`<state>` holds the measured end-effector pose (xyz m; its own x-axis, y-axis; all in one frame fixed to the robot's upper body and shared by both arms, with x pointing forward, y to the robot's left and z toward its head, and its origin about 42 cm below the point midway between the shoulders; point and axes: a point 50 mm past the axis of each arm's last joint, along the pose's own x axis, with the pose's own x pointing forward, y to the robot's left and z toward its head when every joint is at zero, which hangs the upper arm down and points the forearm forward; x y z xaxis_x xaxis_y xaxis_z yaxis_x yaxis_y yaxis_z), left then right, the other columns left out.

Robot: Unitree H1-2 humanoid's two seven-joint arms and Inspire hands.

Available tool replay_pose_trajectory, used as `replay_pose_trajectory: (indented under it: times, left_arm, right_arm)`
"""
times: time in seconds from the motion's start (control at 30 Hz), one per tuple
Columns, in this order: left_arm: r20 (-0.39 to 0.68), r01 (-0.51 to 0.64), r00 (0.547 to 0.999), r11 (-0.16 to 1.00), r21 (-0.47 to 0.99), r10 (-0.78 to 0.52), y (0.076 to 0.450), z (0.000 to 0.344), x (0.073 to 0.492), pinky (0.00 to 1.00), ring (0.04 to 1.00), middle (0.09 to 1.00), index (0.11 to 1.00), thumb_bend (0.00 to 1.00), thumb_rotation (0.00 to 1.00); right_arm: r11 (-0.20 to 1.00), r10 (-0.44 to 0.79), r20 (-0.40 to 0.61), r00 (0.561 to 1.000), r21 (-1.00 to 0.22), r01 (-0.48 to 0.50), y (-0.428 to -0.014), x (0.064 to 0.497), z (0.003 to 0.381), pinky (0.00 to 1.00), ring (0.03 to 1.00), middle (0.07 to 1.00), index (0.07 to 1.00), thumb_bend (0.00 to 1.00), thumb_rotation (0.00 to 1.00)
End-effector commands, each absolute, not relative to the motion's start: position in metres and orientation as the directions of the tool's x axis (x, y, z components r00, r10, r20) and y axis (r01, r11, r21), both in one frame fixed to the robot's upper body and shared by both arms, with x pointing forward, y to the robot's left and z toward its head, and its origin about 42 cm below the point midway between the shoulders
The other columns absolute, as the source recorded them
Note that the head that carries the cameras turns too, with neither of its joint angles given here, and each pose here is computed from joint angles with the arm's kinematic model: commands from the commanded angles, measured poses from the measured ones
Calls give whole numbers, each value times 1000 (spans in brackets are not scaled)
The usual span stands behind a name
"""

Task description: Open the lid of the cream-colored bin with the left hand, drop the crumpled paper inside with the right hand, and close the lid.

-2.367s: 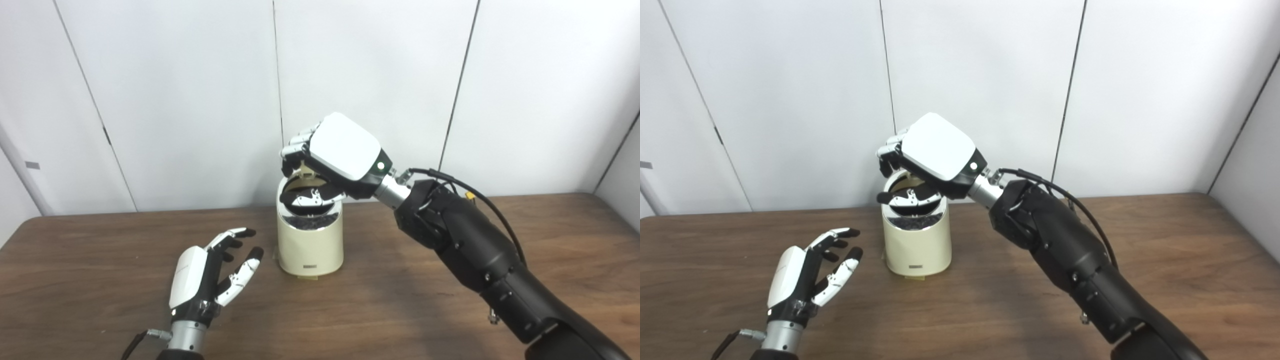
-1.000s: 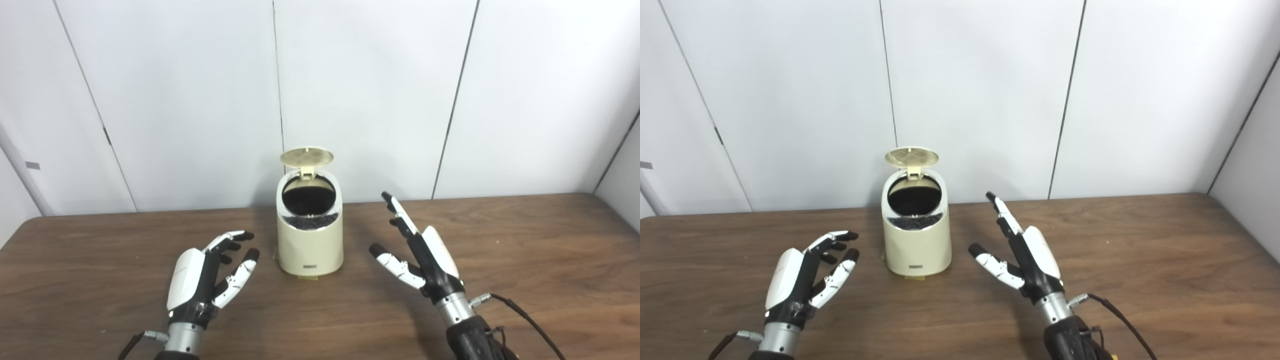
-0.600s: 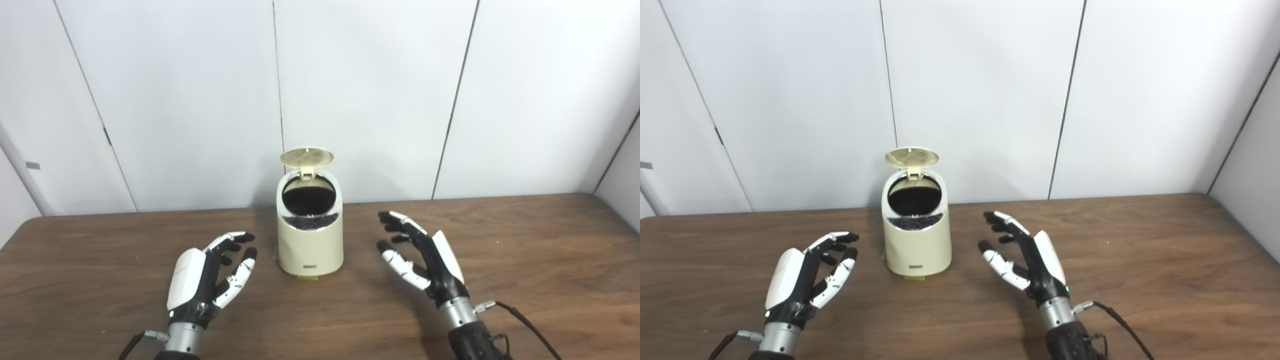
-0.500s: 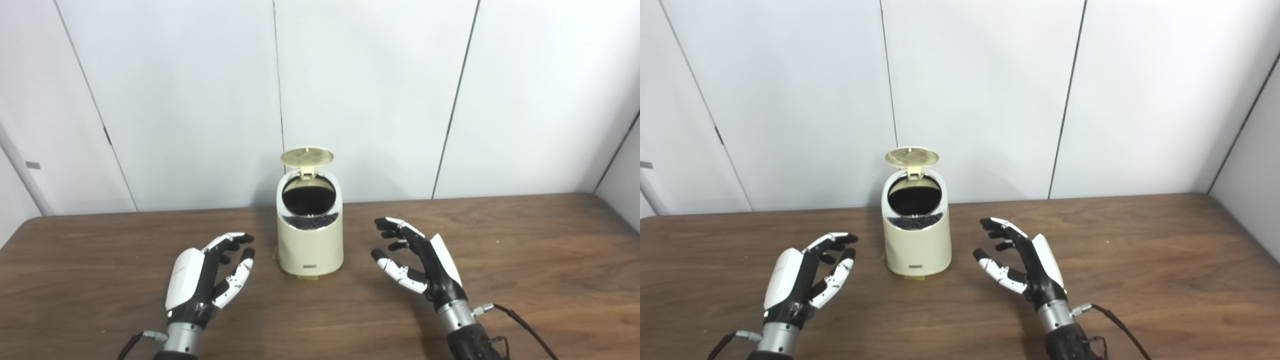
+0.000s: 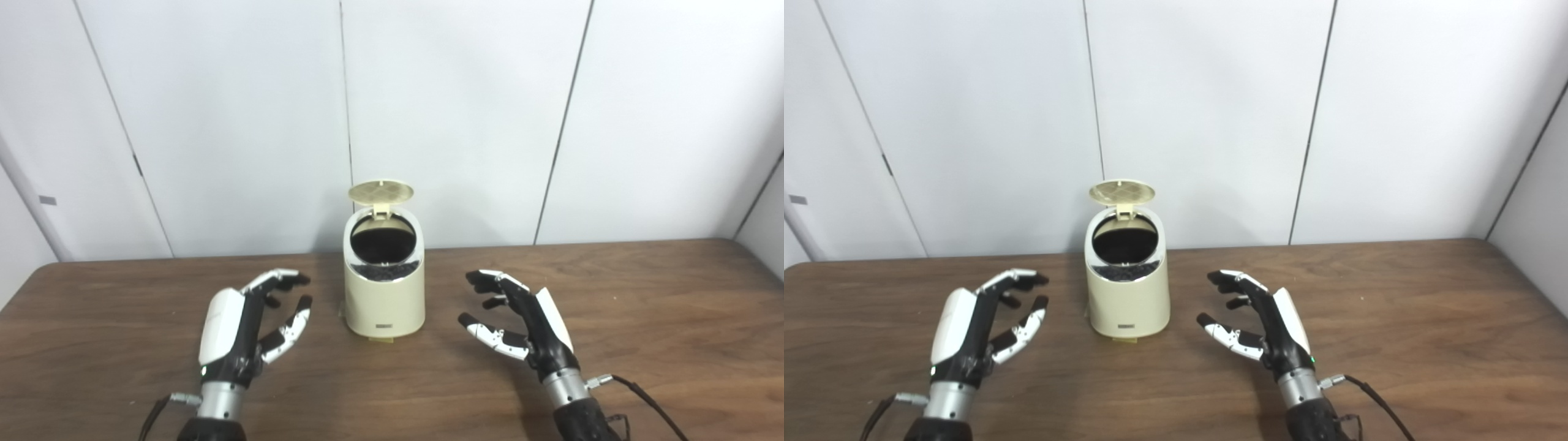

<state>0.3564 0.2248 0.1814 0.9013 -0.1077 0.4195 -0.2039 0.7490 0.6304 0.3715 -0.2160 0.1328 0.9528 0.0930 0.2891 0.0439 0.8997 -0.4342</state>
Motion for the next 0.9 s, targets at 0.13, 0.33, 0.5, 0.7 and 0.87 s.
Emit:
replay_pose_trajectory:
  times: [0.13,0.33,0.5,0.7,0.87]
  left_arm:
    - [589,-291,798,771,566,-131,217,264,386,617,723,736,730,411,581]
    - [628,-302,758,758,578,-176,207,309,401,630,726,732,739,454,676]
    - [630,-327,747,708,626,-211,191,342,412,644,755,777,770,563,772]
    - [604,-328,742,629,705,-290,169,374,421,677,805,829,815,650,853]
    - [594,-341,726,569,749,-346,148,390,426,704,838,847,832,700,892]
  right_arm:
    - [902,91,352,932,-426,73,-214,382,151,617,736,752,725,297,277]
    - [895,95,352,931,-439,75,-214,382,150,625,735,751,723,291,264]
    - [899,88,338,937,-432,72,-213,382,150,605,727,747,708,298,278]
    - [895,91,348,933,-440,77,-212,384,148,604,723,743,697,303,252]
    - [902,87,342,936,-426,72,-211,384,148,586,711,739,701,302,258]
